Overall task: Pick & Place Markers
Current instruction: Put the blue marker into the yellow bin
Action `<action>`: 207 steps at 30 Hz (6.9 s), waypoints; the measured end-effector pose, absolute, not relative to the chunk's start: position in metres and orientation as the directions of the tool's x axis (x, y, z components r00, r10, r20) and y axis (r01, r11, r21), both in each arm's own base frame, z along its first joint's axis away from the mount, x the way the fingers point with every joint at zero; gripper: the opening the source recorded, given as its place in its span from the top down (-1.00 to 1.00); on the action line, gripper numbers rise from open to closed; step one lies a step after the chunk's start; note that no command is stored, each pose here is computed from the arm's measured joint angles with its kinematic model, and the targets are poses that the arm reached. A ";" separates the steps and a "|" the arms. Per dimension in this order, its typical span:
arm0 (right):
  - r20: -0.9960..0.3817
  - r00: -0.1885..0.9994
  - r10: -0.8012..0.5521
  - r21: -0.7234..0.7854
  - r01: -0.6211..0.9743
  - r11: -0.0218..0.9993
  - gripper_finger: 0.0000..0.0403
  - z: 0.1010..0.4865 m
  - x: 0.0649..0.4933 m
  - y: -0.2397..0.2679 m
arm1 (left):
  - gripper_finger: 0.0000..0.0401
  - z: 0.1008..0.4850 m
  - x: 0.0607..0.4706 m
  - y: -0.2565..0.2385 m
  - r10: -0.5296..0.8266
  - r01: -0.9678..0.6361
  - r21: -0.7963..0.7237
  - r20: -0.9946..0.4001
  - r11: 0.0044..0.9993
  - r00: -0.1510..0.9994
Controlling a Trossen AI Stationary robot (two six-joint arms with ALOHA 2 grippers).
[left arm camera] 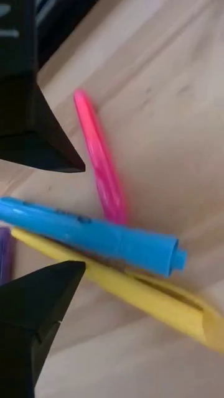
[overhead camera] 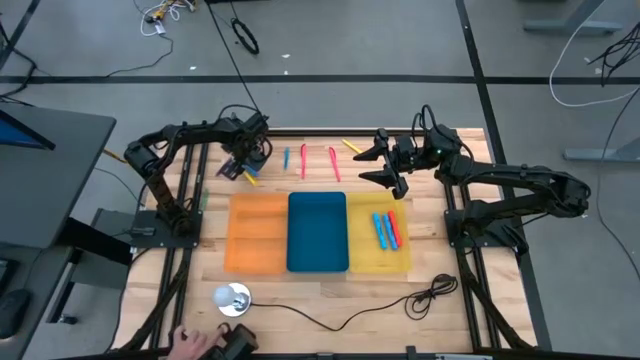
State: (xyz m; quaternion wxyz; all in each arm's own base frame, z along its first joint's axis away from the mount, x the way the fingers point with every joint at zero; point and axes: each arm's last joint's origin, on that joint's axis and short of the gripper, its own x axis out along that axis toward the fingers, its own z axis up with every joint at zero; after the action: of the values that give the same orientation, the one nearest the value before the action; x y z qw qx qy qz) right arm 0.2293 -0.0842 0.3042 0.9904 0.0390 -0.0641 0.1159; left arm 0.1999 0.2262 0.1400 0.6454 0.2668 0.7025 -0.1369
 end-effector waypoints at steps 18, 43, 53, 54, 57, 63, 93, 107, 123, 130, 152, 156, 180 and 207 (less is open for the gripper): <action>0.138 0.967 0.216 0.054 -0.225 0.973 -0.17 0.304 0.229 -0.084 | -0.25 0.137 0.196 0.235 0.178 0.542 0.176 -0.983 0.822 0.051; 0.162 0.969 0.188 0.013 -0.192 0.981 -0.17 0.307 0.229 -0.085 | 0.70 0.138 0.192 0.225 0.065 0.375 0.080 -0.996 0.924 0.054; 0.160 0.969 0.188 0.095 -0.204 0.974 -0.17 0.307 0.229 -0.085 | 0.70 0.186 0.190 0.217 0.098 0.211 0.137 -0.978 0.968 0.184; 0.160 0.969 0.188 0.095 -0.205 0.974 -0.17 0.307 0.229 -0.085 | 0.70 0.193 0.190 0.217 0.111 0.190 0.151 -0.973 0.970 0.204; 0.159 0.968 0.192 0.096 -0.208 0.973 -0.17 0.307 0.229 -0.085 | 0.70 0.211 0.189 0.214 0.142 0.128 0.180 -0.955 0.975 0.262; 0.158 0.967 0.202 0.145 -0.225 0.963 -0.17 0.306 0.229 -0.085 | 0.70 0.243 0.191 0.197 0.192 0.046 0.226 -0.905 0.973 0.380; 0.055 0.978 0.203 0.468 -0.205 0.860 -0.17 0.367 0.239 -0.082 | 0.70 0.352 0.230 0.089 0.382 -0.049 0.681 -0.347 0.730 0.857; -0.048 0.996 0.071 0.143 -0.064 0.988 -0.17 0.413 0.240 -0.080 | 0.70 0.389 0.246 0.057 0.267 -0.240 0.541 0.029 0.806 0.963; -0.094 0.984 0.149 -0.123 -0.160 0.979 -0.17 0.442 0.297 -0.065 | 0.70 0.413 0.246 0.038 0.192 -0.272 0.282 0.280 0.920 0.941; -0.111 0.984 0.138 -0.129 -0.152 0.980 -0.17 0.437 0.313 -0.065 | 0.70 0.413 0.247 0.035 0.181 -0.227 0.140 0.285 0.964 0.941; -0.084 0.993 0.085 -0.139 -0.096 0.986 -0.03 0.440 0.315 -0.059 | 0.70 0.449 0.296 0.040 0.120 -0.145 0.141 0.174 0.979 0.977; -0.081 0.993 0.085 -0.144 -0.096 0.985 0.23 0.440 0.315 -0.059 | 0.70 0.447 0.296 0.040 0.130 -0.152 0.139 0.157 0.979 0.979; -0.302 0.943 0.142 -0.347 -0.247 0.905 0.77 0.435 0.277 -0.058 | 0.16 0.434 0.294 0.043 -0.021 0.023 -0.136 0.012 0.990 1.000; -0.759 0.615 0.216 -0.522 -0.772 0.363 0.77 0.399 0.217 -0.049 | 0.14 0.417 0.292 0.046 -0.064 0.016 -0.290 -0.158 0.957 0.985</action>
State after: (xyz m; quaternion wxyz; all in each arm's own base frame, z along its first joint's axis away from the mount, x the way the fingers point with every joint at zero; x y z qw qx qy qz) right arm 0.2171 -0.0490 0.3993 0.7694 -0.4642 0.2994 0.3208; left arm 0.2920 0.0456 0.4174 0.9856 -0.1454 0.0834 -0.0204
